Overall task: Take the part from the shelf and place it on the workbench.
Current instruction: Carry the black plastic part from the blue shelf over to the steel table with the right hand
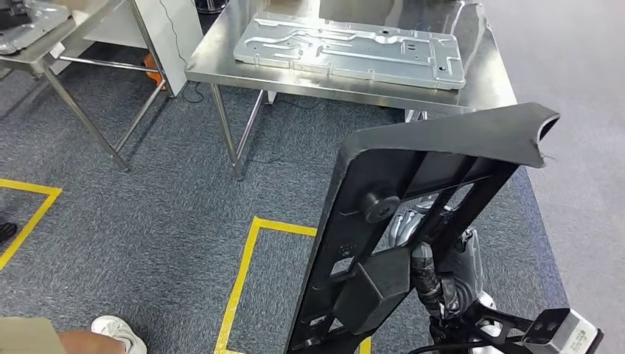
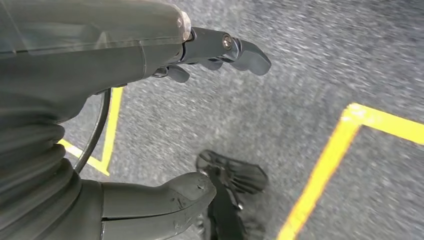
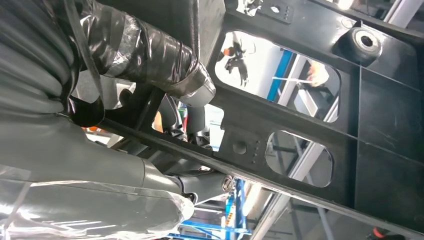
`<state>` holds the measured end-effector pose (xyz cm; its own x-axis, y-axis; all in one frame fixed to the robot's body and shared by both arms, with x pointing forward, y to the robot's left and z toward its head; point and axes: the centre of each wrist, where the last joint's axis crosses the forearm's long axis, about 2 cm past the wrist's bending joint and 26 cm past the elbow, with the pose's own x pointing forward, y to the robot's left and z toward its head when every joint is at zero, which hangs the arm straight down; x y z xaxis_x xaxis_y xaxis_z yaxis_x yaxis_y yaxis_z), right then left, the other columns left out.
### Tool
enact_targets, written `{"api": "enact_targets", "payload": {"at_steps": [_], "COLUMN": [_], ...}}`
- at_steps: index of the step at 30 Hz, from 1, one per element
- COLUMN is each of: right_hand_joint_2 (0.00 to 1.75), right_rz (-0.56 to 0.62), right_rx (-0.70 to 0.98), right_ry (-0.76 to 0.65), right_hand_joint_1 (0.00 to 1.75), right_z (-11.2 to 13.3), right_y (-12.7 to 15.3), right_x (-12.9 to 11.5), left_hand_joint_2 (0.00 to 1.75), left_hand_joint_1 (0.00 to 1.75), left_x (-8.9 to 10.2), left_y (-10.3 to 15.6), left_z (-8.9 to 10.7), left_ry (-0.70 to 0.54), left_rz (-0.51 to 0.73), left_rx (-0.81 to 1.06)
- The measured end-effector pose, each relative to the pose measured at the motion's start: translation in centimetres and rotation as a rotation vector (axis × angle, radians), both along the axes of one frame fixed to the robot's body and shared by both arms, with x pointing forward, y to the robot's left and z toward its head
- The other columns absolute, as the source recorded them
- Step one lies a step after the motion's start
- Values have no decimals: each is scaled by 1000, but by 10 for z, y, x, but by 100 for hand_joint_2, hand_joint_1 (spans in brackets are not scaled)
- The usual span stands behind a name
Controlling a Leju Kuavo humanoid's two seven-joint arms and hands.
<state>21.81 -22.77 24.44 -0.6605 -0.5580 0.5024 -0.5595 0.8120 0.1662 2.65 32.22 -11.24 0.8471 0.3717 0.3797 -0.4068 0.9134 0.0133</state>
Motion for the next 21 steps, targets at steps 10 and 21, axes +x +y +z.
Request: {"api": "enact_targets", "payload": {"at_steps": [10, 21], "right_hand_joint_2": [175, 175], "right_rz": [6, 21], "right_rx": [25, 39], "right_ry": [-30, -44], "right_hand_joint_1": [175, 175], "right_z": [3, 5], "right_y": [0, 1], "right_x": [-1, -2], "left_hand_joint_2": [175, 175], "left_hand_joint_1": [0, 0], "left_x": [4, 0], "left_y": [0, 2], "left_z": [0, 0], "left_ry": [-13, -6], "left_rz": [-11, -11], "left_rx": [-2, 1]}}
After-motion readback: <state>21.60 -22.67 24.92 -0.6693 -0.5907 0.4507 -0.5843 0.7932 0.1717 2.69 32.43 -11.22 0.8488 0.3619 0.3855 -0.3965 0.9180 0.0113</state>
